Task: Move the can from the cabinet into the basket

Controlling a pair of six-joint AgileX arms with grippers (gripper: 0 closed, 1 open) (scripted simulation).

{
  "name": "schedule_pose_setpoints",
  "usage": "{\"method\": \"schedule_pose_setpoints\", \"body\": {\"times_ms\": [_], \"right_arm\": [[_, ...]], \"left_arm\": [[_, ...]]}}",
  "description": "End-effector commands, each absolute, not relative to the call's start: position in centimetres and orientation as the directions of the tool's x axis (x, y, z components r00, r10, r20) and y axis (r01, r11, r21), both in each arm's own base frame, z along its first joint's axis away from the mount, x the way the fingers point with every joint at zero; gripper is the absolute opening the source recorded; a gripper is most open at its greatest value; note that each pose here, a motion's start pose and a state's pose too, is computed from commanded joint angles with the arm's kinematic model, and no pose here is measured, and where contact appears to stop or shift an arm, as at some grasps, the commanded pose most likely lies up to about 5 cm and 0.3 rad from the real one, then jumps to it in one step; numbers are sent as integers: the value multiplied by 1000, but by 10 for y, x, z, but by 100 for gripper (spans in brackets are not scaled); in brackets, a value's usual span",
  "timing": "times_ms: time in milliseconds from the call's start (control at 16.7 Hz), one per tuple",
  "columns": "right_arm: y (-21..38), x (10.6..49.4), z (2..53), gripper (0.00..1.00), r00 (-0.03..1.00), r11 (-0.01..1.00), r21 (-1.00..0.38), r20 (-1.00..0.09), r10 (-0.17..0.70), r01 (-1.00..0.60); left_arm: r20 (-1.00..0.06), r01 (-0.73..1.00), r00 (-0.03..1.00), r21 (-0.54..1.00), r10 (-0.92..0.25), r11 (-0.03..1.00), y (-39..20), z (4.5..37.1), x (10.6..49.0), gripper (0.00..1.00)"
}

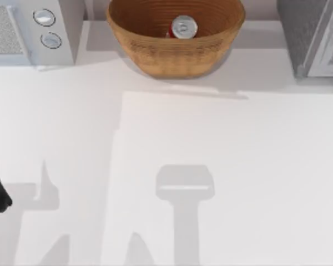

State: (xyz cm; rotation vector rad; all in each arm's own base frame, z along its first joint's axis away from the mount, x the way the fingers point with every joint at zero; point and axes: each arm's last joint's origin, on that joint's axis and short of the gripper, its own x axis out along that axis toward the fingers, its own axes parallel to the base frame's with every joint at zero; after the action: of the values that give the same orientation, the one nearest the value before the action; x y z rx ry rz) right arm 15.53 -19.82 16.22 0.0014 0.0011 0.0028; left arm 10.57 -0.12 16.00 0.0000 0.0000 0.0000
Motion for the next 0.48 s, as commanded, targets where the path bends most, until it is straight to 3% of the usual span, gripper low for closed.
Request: {"method": "schedule_pose_setpoints", "body": {"times_ms": [480], "right_arm": [[-202,155,162,100,1000,1000,3,-2,4,-4]], "left_arm": [[0,0,1000,0,0,1000,-1,160,106,100]]}}
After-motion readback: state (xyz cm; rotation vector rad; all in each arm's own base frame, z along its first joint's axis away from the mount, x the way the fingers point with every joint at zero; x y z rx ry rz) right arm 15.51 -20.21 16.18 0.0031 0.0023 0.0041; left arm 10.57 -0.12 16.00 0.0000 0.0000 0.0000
